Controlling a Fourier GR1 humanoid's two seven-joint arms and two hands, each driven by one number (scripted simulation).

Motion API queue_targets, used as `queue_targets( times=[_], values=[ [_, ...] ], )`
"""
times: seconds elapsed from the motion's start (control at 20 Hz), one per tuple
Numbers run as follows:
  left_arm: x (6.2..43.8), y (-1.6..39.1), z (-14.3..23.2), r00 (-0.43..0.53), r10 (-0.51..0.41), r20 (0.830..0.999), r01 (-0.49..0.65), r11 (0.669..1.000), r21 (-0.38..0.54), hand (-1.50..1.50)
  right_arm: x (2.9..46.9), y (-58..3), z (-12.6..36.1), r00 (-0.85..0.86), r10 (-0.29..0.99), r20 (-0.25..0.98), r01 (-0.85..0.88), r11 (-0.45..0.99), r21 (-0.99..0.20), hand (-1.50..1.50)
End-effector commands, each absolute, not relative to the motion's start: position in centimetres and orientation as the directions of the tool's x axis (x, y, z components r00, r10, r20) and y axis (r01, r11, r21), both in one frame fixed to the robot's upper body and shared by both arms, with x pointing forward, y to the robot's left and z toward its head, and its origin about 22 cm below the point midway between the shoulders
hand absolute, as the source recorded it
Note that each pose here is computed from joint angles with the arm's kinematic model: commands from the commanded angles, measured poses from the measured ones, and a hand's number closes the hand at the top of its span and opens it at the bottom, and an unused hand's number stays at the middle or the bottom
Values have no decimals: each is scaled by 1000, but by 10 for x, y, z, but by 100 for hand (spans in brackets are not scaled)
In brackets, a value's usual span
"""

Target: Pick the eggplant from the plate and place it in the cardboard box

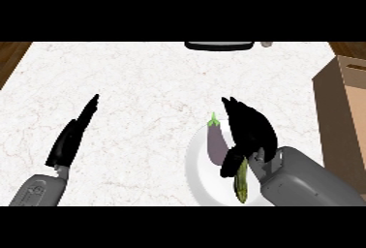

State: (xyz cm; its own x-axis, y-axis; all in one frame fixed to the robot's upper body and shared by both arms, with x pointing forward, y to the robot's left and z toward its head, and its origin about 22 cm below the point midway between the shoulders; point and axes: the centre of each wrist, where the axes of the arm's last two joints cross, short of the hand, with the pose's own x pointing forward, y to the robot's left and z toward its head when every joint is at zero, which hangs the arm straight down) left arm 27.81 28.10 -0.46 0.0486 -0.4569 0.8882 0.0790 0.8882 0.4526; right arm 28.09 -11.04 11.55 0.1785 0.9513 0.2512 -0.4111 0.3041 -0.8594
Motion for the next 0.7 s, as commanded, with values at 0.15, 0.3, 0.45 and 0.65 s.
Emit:
queue_targets(
  times=[0.15,0.3,0.45,0.65],
  values=[
    [283,273,-10,56,-461,885,73,886,457,0,292,-80,92,273,954,124,-496,250,-832,-150],
    [285,281,-1,57,-455,889,74,890,450,0,295,-84,90,278,951,133,-494,260,-830,-150],
    [263,277,1,47,-455,889,97,888,450,0,306,-101,93,300,947,113,-493,255,-832,-150],
    [270,287,-6,62,-458,887,73,888,454,0,299,-94,80,302,948,97,-498,244,-832,-150]
  ],
)
